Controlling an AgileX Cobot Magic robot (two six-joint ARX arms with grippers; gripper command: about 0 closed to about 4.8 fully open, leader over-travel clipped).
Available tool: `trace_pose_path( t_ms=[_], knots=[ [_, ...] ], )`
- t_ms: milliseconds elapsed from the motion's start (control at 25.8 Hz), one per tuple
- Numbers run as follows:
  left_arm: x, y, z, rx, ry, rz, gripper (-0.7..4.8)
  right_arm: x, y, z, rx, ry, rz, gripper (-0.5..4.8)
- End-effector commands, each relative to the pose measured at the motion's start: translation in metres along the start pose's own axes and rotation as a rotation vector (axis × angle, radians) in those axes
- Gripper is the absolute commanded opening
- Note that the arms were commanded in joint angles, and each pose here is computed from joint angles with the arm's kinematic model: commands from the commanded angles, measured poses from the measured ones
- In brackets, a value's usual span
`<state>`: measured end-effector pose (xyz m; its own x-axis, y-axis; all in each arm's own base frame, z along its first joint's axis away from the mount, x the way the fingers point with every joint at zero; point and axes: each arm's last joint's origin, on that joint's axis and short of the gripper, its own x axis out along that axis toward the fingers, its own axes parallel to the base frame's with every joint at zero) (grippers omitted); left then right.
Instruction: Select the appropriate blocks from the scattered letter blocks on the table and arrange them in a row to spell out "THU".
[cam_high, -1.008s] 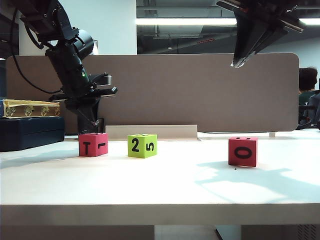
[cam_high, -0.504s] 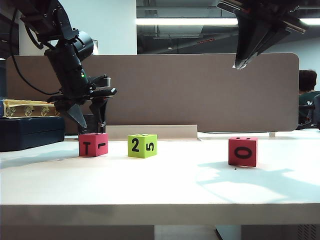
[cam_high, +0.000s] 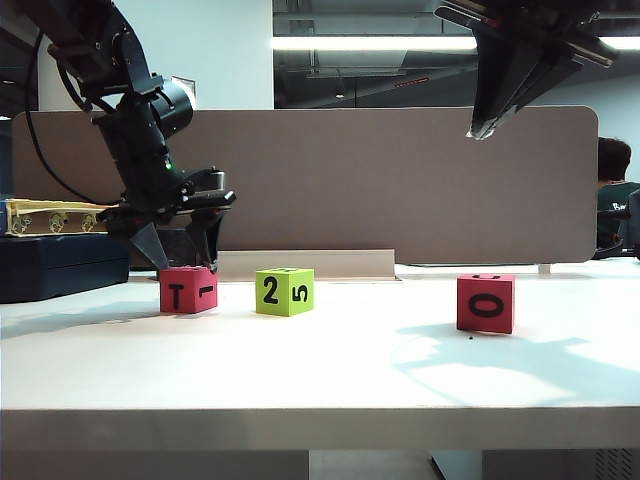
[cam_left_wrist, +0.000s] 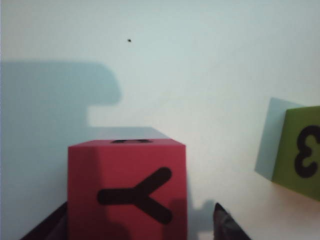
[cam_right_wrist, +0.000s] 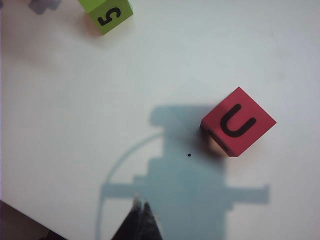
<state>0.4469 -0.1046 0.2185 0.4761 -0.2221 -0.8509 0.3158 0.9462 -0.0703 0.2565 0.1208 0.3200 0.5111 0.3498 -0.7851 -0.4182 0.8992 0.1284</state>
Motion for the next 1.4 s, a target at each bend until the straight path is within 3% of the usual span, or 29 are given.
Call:
trace_pose_path(
  t_ms=[39,271,465,582,659,892,1241,1396],
  knots=[
    [0.003,-0.003,-0.001,0.000,0.011,-0.008,3.53,-0.002,0.001,0.002,0.002,-0.015,0.003,-0.05],
    [0.003,-0.003,-0.002,-0.002,0.023,-0.008,3.39,-0.002,0.001,0.001,0.002,-0.011,0.002,-0.05],
    [0.003,-0.003,-0.012,-0.012,0.123,-0.006,3.29,-0.002,0.001,0.001,0.003,-0.012,0.003,-0.05],
    [0.002,-0.003,-0.012,-0.013,0.130,-0.017,2.56,-0.002,0.001,0.001,0.002,-0.012,0.003,-0.05],
    [0.003,-0.003,-0.011,-0.012,0.119,-0.023,2.60,-0.002,0.001,0.001,0.002,-0.011,0.002,-0.05],
    [0.003,-0.004,-0.010,-0.012,0.105,-0.029,3.82,-0.002,0.000,0.000,0.004,0.005,0.002,-0.05],
    [0.003,-0.003,-0.002,-0.003,0.028,-0.027,3.80,-0.003,0.000,-0.001,0.005,0.011,0.001,-0.05],
    [0.004,-0.002,0.001,-0.017,-0.006,-0.006,3.41,-0.003,0.000,-0.001,0.005,0.009,0.001,-0.05]
  ],
)
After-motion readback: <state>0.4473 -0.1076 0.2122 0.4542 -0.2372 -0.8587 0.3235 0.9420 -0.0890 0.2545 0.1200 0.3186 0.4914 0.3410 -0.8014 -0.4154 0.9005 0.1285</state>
